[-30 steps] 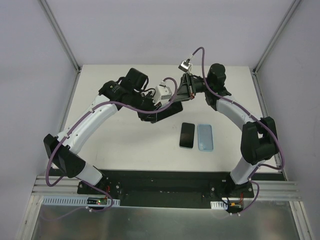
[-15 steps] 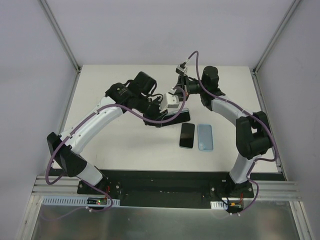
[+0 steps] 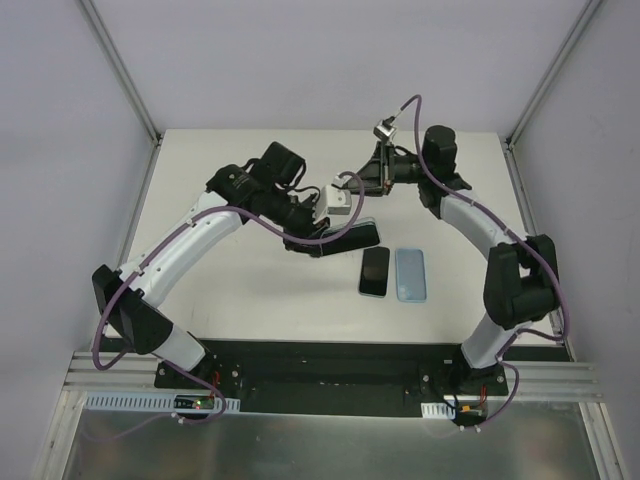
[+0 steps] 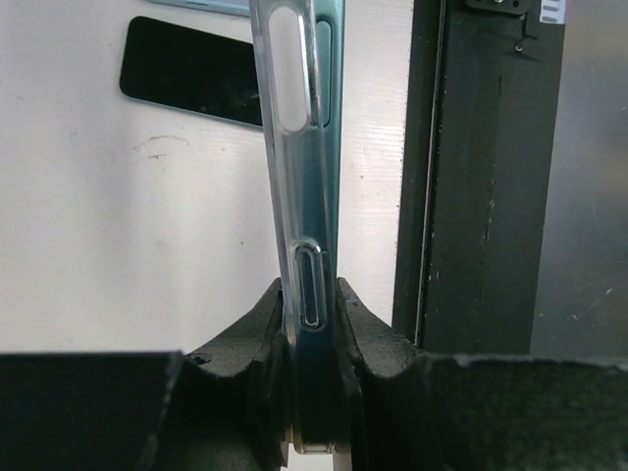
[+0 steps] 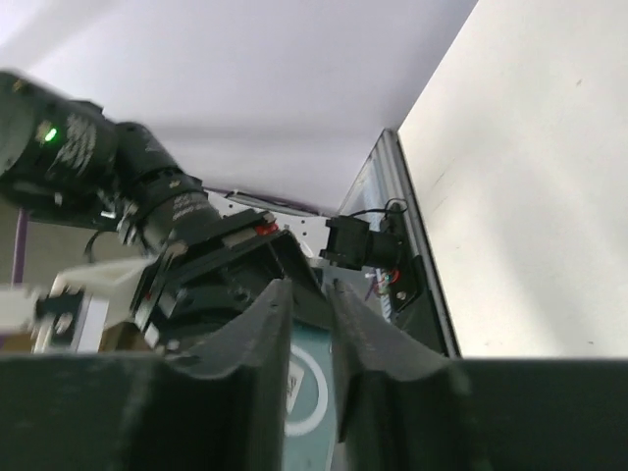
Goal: Take the phone out of the phone case
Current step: Remove the phone case from the phone.
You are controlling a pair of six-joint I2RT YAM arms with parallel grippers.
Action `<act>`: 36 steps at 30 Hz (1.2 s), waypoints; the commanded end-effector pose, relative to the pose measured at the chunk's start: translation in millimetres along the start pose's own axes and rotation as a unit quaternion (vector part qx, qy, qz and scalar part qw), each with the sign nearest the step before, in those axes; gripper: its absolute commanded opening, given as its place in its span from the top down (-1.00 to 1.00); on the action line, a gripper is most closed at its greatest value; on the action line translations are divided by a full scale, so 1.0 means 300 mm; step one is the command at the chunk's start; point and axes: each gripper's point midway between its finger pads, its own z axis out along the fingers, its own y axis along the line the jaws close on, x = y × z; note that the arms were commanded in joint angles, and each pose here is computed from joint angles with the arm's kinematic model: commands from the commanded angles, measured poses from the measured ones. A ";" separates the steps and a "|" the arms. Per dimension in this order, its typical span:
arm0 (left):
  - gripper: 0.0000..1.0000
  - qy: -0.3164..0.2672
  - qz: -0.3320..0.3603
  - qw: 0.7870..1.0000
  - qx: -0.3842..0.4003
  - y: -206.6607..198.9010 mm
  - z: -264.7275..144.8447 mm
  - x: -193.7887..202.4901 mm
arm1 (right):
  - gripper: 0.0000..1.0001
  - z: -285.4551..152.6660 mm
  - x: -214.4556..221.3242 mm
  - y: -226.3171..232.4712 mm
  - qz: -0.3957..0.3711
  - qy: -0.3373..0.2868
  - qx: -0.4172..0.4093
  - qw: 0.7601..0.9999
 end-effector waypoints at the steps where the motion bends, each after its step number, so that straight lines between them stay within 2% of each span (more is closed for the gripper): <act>1: 1.00 -0.079 0.006 0.997 0.024 -0.038 -0.087 -0.076 | 0.26 -0.099 -0.009 0.156 -0.133 -0.035 0.027 0.990; 2: 1.00 -0.085 0.001 0.996 0.024 -0.036 -0.098 -0.075 | 0.16 -0.116 -0.001 0.170 -0.151 -0.037 0.041 0.987; 5: 1.00 -0.108 -0.021 0.993 0.037 -0.036 -0.125 -0.073 | 0.06 -0.155 0.035 0.191 -0.213 -0.039 0.089 0.972; 10: 1.00 -0.153 -0.047 0.985 0.063 -0.044 -0.167 -0.084 | 0.05 -0.200 0.118 0.252 -0.295 -0.027 0.118 0.948; 13: 1.00 -0.170 -0.051 0.981 0.078 -0.060 -0.183 -0.093 | 0.05 -0.209 0.161 0.261 -0.319 -0.011 0.110 0.941; 31: 1.00 -0.198 -0.045 0.972 0.115 -0.101 -0.200 -0.114 | 0.14 -0.168 0.270 0.244 -0.292 0.031 0.025 0.956; 36: 1.00 -0.201 -0.045 0.972 0.111 -0.089 -0.207 -0.120 | 0.11 -0.202 0.330 0.212 -0.323 0.067 0.077 0.941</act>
